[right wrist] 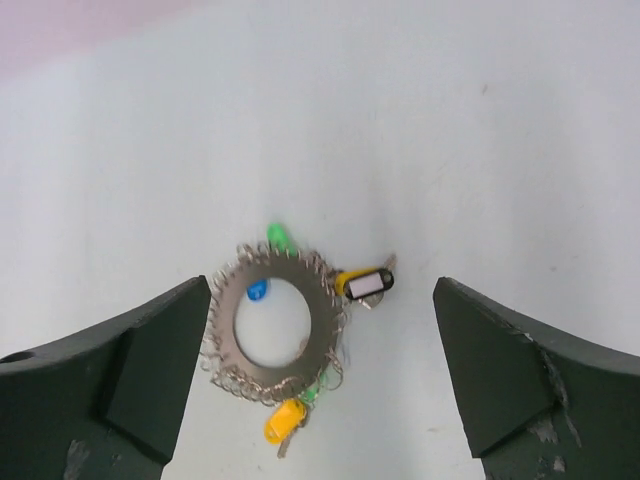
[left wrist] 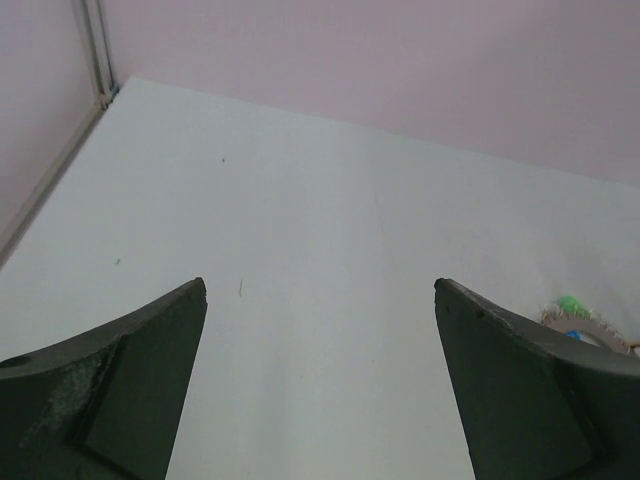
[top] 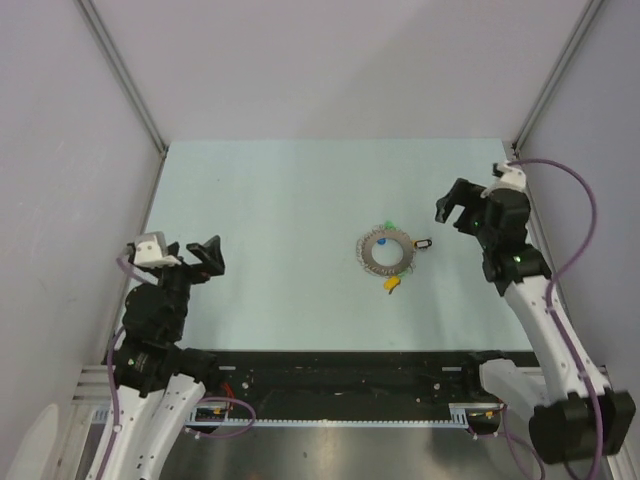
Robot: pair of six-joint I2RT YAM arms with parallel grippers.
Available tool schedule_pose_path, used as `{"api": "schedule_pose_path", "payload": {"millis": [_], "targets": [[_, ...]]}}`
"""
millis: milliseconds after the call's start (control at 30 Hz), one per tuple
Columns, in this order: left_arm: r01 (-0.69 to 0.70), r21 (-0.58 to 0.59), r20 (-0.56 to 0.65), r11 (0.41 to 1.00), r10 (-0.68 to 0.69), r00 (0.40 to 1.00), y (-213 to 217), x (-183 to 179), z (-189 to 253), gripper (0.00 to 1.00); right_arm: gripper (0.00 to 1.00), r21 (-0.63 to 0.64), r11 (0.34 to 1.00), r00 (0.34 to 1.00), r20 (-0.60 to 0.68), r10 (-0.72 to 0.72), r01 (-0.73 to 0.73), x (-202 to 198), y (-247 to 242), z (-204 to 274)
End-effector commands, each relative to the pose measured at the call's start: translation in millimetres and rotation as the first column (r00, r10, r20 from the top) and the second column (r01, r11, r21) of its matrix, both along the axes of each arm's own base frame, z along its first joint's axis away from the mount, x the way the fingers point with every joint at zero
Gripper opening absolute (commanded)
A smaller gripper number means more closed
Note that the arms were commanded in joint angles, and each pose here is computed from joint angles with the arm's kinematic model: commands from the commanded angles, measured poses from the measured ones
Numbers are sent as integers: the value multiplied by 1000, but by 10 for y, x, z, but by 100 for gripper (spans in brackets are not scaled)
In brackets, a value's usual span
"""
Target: Put the keys on the keyring
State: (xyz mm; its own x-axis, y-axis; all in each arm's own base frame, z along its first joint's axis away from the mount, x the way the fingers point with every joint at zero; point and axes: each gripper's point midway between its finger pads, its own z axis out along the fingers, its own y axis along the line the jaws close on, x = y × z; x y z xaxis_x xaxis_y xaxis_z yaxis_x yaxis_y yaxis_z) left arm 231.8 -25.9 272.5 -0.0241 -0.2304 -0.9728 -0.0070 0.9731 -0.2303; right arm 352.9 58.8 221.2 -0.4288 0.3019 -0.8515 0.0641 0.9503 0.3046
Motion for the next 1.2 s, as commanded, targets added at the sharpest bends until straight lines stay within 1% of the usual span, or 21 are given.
{"api": "schedule_pose_path", "payload": {"millis": [0, 33, 100, 133, 200, 233, 300, 333, 400, 433, 500, 633, 1167], "targets": [[-73, -119, 204, 990, 96, 974, 226, -269, 554, 100, 100, 4, 992, 980, 154, -128, 129, -375, -307, 440], [-72, -125, 218, 990, 98, 971, 235, -294, 559, 100, 100, 10, 986, 962, 221, -162, 164, -547, -400, 632], [-64, -142, 284, 988, 102, 953, 269, -421, 668, 100, 100, 0, 980, 943, 274, -190, 197, -713, -499, 734], [-62, -143, 302, 988, 104, 948, 279, -455, 685, 100, 100, 14, 975, 914, 343, -215, 224, -883, -577, 916], [-63, -147, 333, 987, 109, 936, 302, -512, 722, 100, 100, 14, 969, 885, 403, -232, 247, -1043, -654, 1034], [-74, -159, 348, 984, 126, 929, 337, -549, 722, 100, 100, 28, 964, 857, 453, -247, 264, -1175, -709, 1132], [-85, -176, 376, 981, 147, 915, 384, -612, 739, 100, 100, 31, 959, 823, 506, -259, 283, -1298, -768, 1227], [-103, -200, 406, 974, 177, 897, 451, -696, 760, 100, 100, 29, 954, 789, 554, -264, 299, -1414, -822, 1233], [-111, -212, 416, 971, 193, 889, 480, -721, 760, 100, 100, 58, 945, 745, 600, -290, 321, -1548, -886, 1294], [-119, -220, 421, 968, 204, 884, 500, -731, 760, 100, 100, 58, 942, 744, 599, -297, 330, -1540, -901, 1219], [-118, -232, 435, 965, 212, 875, 517, -763, 777, 100, 100, 100, 926, 706, 619, -344, 364, -1619, -981, 1211], [-122, -241, 438, 963, 220, 872, 530, -771, 771, 100, 100, 129, 912, 692, 613, -381, 389, -1629, -1030, 1133], [-121, -239, 435, 963, 217, 874, 520, -751, 757, 100, 100, 127, 915, 698, 609, -377, 384, -1602, -1022, 1124]]}}
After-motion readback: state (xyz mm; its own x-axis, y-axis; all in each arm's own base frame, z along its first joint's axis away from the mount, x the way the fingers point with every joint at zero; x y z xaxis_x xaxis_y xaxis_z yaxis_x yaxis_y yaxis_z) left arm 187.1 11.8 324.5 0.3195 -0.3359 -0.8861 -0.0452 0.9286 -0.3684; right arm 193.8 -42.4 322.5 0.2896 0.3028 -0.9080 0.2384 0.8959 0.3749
